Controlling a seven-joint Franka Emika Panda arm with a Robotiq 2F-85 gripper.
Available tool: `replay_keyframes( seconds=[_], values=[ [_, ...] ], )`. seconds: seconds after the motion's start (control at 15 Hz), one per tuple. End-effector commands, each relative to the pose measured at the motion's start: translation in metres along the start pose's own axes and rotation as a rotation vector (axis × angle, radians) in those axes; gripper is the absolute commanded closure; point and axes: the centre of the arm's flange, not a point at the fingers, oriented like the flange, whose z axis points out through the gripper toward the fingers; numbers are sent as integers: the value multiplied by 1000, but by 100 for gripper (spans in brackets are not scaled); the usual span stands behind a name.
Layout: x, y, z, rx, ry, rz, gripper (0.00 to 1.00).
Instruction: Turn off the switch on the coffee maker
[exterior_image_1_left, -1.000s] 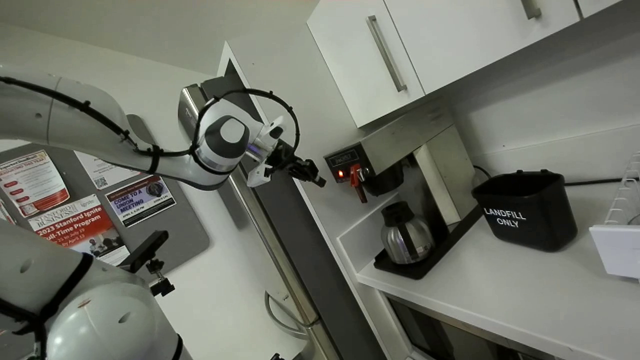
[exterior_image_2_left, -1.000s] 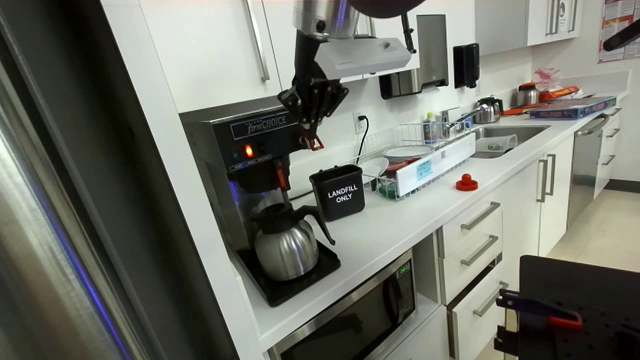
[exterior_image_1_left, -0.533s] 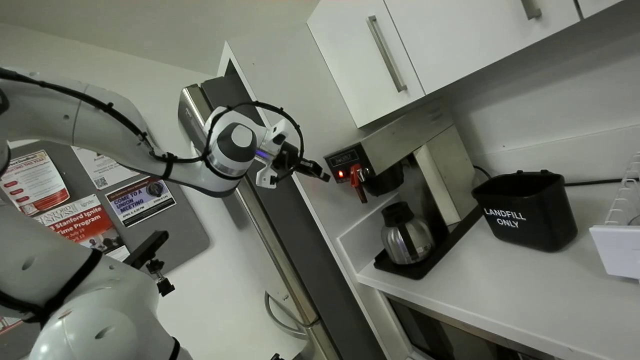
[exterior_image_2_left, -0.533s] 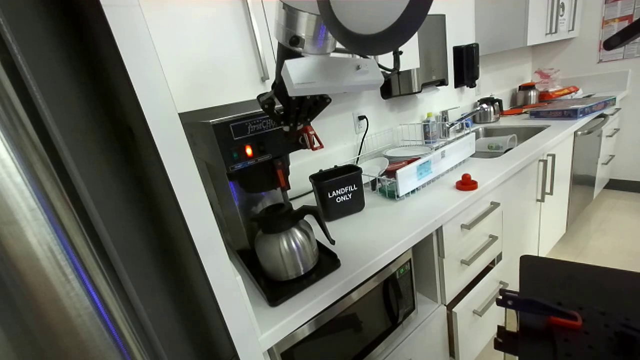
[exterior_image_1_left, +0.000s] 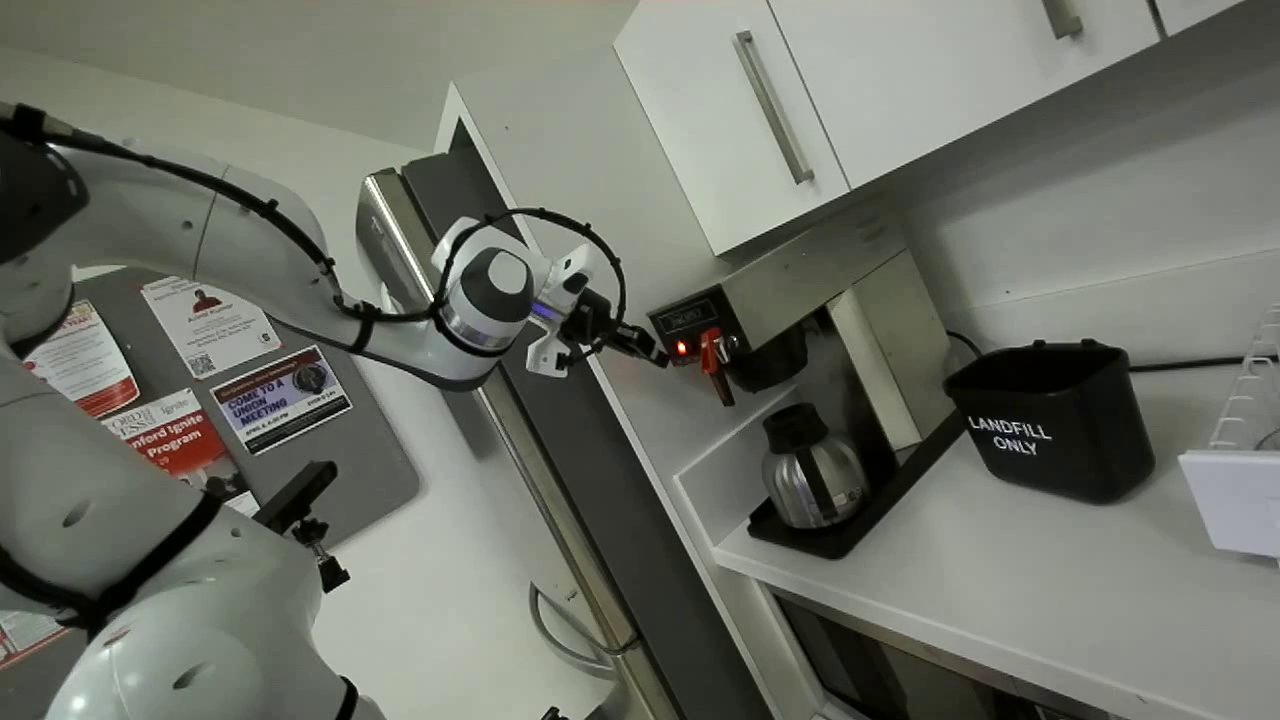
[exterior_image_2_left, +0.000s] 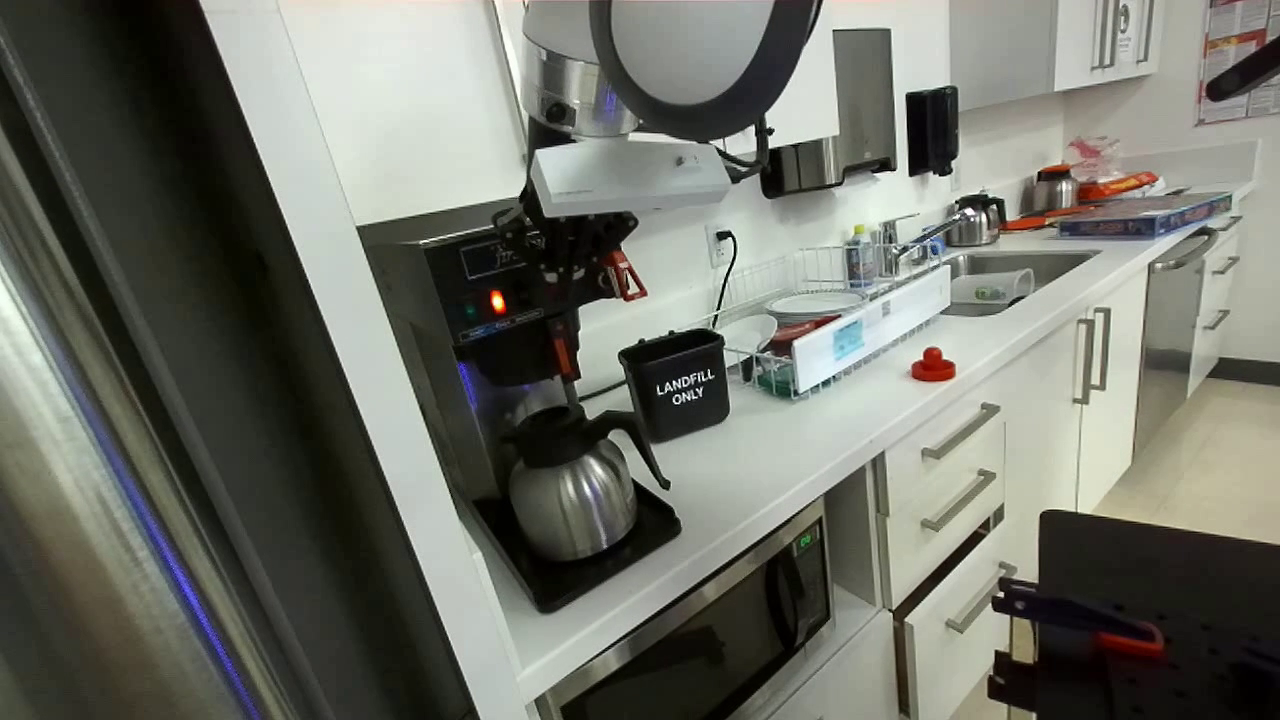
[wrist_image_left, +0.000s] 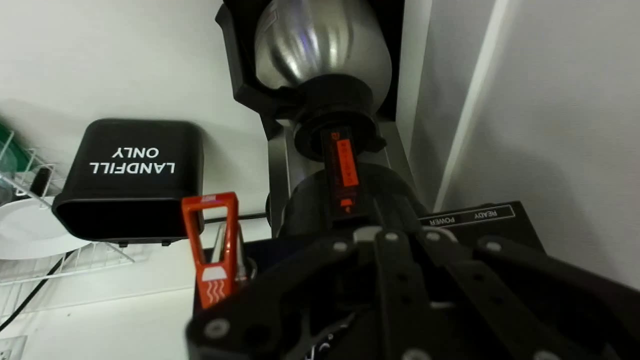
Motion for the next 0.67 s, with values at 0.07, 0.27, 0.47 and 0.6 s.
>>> replay_keyframes(
  seconds=[0.07,0.27,0.47,0.6],
  values=[
    [14,-17,14,33,5,-31,100],
    [19,-23,17,43,5,-42,100],
    [24,-27,20,43,11,-53,100],
    [28,-29,24,44,11,-63,100]
  ],
)
